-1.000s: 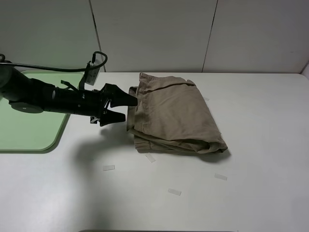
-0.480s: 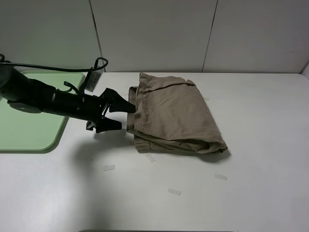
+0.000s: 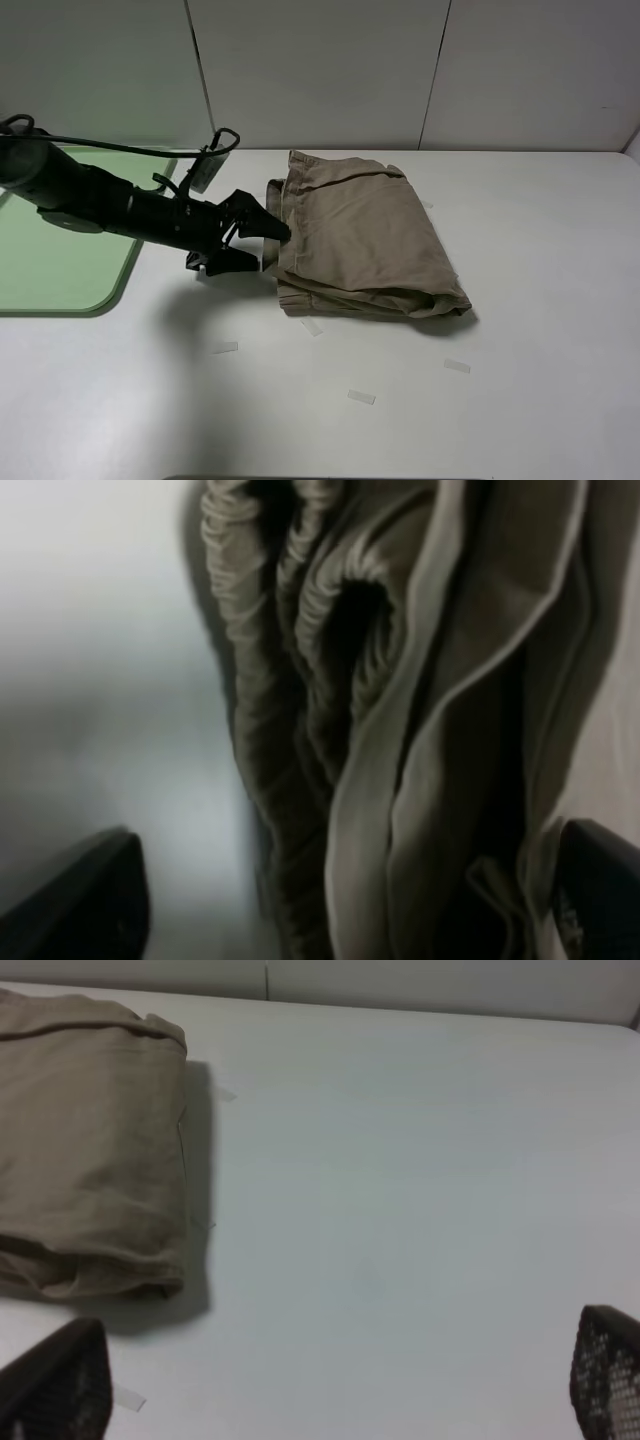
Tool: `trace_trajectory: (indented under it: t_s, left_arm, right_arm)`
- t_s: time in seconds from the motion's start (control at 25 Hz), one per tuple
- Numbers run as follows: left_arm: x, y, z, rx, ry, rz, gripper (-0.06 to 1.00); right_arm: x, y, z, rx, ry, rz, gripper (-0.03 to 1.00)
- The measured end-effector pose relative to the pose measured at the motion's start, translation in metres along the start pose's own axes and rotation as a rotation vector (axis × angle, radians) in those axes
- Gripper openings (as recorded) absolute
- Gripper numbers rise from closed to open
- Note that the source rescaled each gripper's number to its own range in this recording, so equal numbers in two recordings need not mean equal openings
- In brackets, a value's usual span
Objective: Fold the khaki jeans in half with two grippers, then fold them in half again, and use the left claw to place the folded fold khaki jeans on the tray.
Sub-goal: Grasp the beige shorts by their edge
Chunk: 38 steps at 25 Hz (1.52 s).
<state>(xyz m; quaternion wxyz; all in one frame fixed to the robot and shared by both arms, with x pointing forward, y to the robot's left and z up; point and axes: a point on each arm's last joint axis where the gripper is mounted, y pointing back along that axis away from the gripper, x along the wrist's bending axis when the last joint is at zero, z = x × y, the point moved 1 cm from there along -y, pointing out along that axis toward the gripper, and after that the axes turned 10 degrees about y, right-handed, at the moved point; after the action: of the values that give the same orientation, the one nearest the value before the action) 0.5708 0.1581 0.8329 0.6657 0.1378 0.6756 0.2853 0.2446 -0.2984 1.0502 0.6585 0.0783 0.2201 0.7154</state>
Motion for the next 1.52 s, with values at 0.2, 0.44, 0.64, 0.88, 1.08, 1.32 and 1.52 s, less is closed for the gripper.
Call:
trace_trajectory:
  t_s: [0.2,0.44,0.64,0.88,1.08,1.32,1.52]
  left_arm:
    - [-0.005,-0.015,0.002,0.025,-0.011,-0.028,0.78]
    - [-0.011,-0.026,0.006,0.036,-0.032,-0.047,0.78]
    - [-0.015,-0.032,0.009,0.020,-0.031,-0.048,0.78]
    - [-0.019,-0.038,0.009,-0.011,-0.007,-0.049,0.78]
    - [-0.023,-0.042,0.006,0.006,-0.019,-0.059,0.78]
    - [-0.024,-0.045,0.003,0.028,-0.019,-0.087,0.78]
    - [-0.025,-0.045,0.002,0.032,-0.021,-0.090,0.78]
  right_arm:
    - [0.000,0.000,0.000,0.000,0.000,0.000,1.00]
    - [0.000,0.000,0.000,0.000,-0.001,0.000,1.00]
    - [0.000,0.000,0.000,-0.001,-0.001,0.000,1.00]
    - [0.000,0.000,0.000,-0.001,-0.001,0.000,1.00]
    - [0.000,0.000,0.000,-0.001,-0.001,0.000,1.00]
    - [0.000,0.000,0.000,-0.001,-0.004,0.004,1.00]
    - [0.000,0.000,0.000,-0.001,-0.004,0.004,1.00]
